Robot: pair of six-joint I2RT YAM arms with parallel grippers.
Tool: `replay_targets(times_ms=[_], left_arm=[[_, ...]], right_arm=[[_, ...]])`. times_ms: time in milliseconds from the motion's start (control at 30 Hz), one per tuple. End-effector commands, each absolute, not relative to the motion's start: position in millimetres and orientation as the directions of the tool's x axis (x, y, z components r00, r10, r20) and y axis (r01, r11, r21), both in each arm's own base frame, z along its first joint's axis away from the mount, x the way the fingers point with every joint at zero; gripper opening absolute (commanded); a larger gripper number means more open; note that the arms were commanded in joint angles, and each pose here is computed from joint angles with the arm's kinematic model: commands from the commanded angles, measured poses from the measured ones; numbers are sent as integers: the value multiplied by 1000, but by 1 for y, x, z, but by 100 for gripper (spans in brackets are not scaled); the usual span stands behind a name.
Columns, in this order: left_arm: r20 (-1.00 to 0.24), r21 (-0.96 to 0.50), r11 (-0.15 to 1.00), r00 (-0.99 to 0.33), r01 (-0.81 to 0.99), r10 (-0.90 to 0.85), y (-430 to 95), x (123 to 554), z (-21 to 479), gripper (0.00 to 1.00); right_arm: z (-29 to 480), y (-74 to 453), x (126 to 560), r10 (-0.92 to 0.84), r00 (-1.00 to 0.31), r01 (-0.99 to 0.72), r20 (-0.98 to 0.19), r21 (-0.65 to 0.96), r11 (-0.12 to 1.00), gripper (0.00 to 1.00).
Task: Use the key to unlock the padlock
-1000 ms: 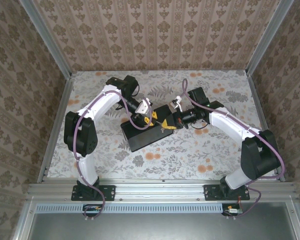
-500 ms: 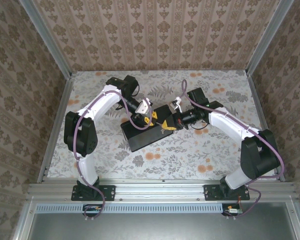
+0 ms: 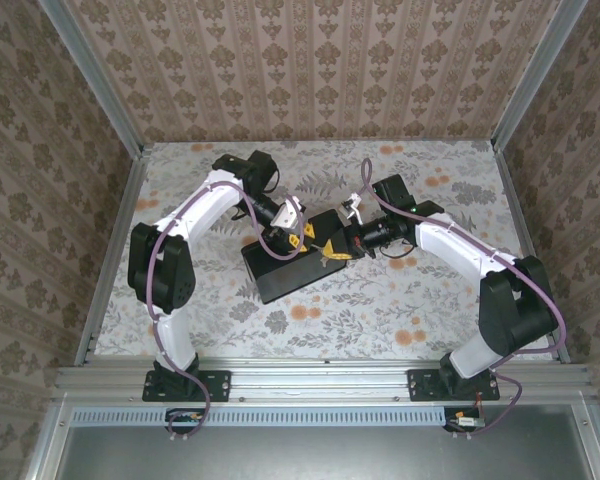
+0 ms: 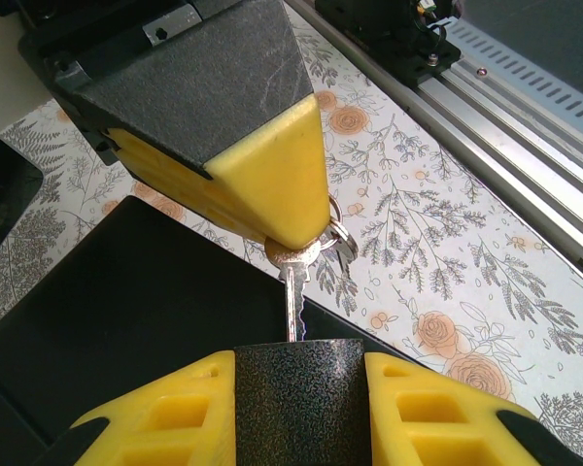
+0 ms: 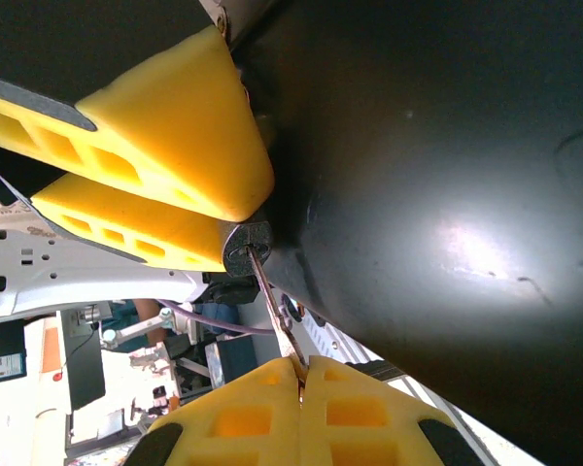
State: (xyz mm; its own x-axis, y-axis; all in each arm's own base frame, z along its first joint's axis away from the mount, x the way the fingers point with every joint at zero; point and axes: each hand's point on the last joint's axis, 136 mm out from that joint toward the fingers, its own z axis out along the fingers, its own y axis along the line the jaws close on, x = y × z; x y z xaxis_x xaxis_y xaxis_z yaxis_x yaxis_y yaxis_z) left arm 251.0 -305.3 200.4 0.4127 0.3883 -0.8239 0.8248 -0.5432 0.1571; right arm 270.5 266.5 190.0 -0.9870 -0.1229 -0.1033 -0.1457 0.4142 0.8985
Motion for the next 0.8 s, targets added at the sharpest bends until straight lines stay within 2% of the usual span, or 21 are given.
replay_targets(times_ms=[0, 400, 767], left_arm=[[-812, 138, -556, 415, 819, 410, -306, 251, 191, 23], [-802, 127, -569, 422, 812, 423, -306, 247, 188, 23], [-803, 134, -567, 424, 813, 419, -309, 249, 188, 24]], right_arm=[[198, 270, 275, -124, -983, -174, -134, 897, 406, 0], [206, 267, 287, -87, -983, -186, -164, 867, 462, 0], [217, 282, 291, -74, -983, -183, -167, 893, 411, 0]])
